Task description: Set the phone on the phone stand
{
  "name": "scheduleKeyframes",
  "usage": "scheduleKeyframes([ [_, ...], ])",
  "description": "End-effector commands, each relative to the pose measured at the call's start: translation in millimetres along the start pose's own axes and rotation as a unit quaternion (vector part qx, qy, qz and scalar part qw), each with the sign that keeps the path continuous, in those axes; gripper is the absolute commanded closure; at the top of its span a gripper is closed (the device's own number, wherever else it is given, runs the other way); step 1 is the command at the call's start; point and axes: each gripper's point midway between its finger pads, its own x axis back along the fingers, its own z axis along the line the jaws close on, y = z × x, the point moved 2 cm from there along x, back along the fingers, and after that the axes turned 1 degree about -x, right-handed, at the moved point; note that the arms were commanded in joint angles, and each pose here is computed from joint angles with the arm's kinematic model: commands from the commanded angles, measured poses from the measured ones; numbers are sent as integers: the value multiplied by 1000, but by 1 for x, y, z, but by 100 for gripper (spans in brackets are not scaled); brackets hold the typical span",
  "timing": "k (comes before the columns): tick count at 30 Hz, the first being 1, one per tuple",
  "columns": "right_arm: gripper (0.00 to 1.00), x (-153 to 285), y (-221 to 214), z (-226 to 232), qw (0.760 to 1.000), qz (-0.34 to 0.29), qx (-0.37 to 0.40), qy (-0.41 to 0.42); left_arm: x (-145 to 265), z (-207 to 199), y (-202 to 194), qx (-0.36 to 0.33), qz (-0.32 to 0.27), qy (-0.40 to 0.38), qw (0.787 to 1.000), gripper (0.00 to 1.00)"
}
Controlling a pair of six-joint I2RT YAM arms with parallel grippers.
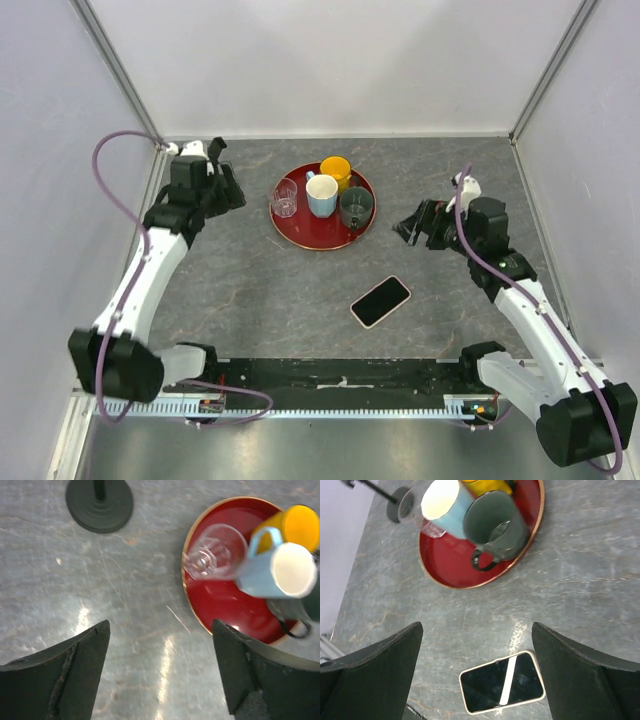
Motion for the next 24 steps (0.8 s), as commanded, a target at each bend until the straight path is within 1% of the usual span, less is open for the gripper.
scheduleKeyframes([
  [1,2,-7,4,33,996,-22,48,75,-43,9,69,-45,-79,48,995,15],
  [2,2,-10,2,39,995,-19,58,80,-64,13,64,-51,-60,58,995,16],
  [3,2,-13,-1,40,995,-10,62,81,-70,10,78,-54,-65,57,995,17],
  [4,2,-13,1,43,994,-9,65,85,-78,15,84,-63,-66,70,993,17],
  [5,2,-14,0,43,994,-7,65,85,-97,19,80,-71,-51,81,993,17],
  [6,2,-12,1,45,994,-10,67,88,-101,18,94,-80,-65,83,991,17],
  [7,2,-11,3,45,994,-12,68,87,-107,22,98,-84,-65,88,990,18],
  [8,2,-11,3,44,994,-13,68,86,-123,26,93,-91,-49,95,990,22],
  [9,2,-11,4,44,994,-15,68,84,-126,24,105,-95,-59,95,989,23],
  [12,2,-10,4,45,994,-13,74,83,-148,35,106,-114,-38,114,986,32],
  [13,2,-9,6,45,994,-15,75,83,-152,38,105,-116,-29,119,986,34],
  [16,2,-10,9,44,994,-15,83,75,-164,40,106,-123,-28,123,984,38],
  [17,2,-12,8,42,994,-10,87,71,-167,41,107,-123,-31,125,984,43],
  [19,2,-12,10,43,994,-8,90,69,-168,44,108,-128,-36,133,982,46],
  [20,2,-13,11,42,993,-7,91,68,-168,45,110,-129,-39,138,981,51],
  [22,2,-13,13,43,993,-8,92,68,-171,49,106,-136,-34,147,979,55],
  [23,2,-14,13,42,994,-7,90,67,-170,49,104,-136,-29,146,979,64],
  [24,2,-15,13,43,994,-7,87,68,-170,48,102,-136,-25,139,981,69],
])
